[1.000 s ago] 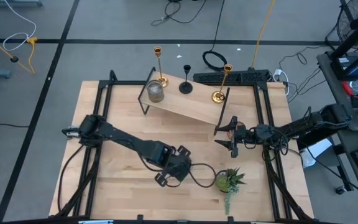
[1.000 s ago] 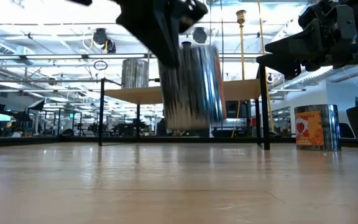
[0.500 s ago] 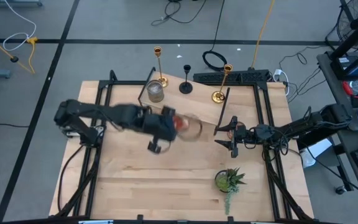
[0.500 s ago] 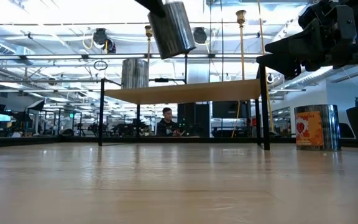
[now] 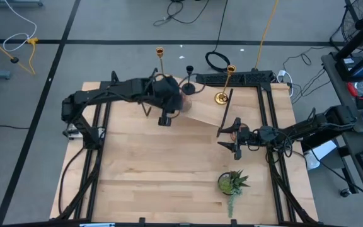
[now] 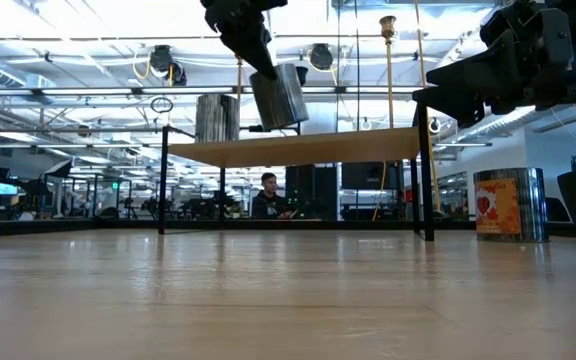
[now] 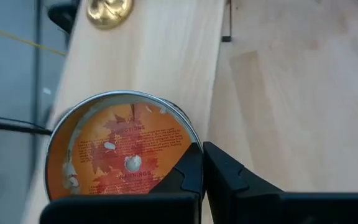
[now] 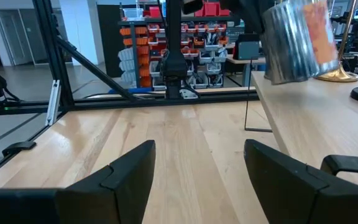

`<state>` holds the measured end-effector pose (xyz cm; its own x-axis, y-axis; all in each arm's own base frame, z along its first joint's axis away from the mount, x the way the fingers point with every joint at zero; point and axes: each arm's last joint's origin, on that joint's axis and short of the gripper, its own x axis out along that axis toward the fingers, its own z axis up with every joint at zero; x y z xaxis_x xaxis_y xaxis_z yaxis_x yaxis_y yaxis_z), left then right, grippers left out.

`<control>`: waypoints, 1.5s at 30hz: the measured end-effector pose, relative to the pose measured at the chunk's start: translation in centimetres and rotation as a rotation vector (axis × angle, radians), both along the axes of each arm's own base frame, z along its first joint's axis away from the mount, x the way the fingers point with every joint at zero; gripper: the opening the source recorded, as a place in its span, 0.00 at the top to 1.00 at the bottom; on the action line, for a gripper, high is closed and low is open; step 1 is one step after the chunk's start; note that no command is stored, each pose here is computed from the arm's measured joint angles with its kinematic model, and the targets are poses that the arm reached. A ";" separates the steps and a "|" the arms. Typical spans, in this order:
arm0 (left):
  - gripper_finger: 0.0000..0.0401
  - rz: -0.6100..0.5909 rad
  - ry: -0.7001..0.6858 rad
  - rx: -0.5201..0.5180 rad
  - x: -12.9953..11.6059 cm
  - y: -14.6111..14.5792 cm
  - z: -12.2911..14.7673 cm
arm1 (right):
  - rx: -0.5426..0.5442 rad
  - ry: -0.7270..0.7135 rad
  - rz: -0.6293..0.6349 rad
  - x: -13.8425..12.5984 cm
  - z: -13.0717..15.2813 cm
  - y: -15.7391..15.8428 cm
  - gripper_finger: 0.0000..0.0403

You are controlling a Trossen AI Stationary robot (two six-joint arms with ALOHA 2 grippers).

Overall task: Pick & Place candle stick holders
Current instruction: Put the bottom orange scented candle holder on the shelf

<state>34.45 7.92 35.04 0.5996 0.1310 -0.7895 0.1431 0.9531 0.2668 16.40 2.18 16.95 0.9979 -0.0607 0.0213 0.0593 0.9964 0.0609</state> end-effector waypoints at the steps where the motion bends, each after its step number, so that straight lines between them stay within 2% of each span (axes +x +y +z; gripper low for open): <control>1: 0.98 0.006 -0.002 -0.025 -0.1 0.2 0.0 | -0.002 0.000 0.000 0.0 0.0 0.0 0.40; 11: 0.97 0.070 -0.017 -0.061 -0.4 1.8 0.0 | -0.019 0.001 -0.001 0.0 0.0 0.0 0.40; 17: 0.99 0.097 -0.041 -0.071 0.5 2.7 -0.8 | -0.018 0.001 0.000 0.0 0.0 0.0 0.40; 23: 0.94 0.096 -0.058 -0.072 1.3 3.1 -1.3 | -0.016 0.001 0.000 0.0 0.0 0.0 0.40; 31: 0.96 0.086 -0.065 -0.075 1.8 3.4 -1.7 | -0.017 0.002 -0.001 0.0 0.0 0.0 0.40; 45: 0.93 0.086 -0.105 -0.062 2.1 3.5 -1.6 | -0.019 0.001 -0.001 0.0 0.0 0.0 0.40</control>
<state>36.59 11.37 33.47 0.6677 0.1383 -0.7315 0.0346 0.9758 0.2160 16.40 2.17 16.94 0.9979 -0.0609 0.0210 0.0599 0.9973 0.0424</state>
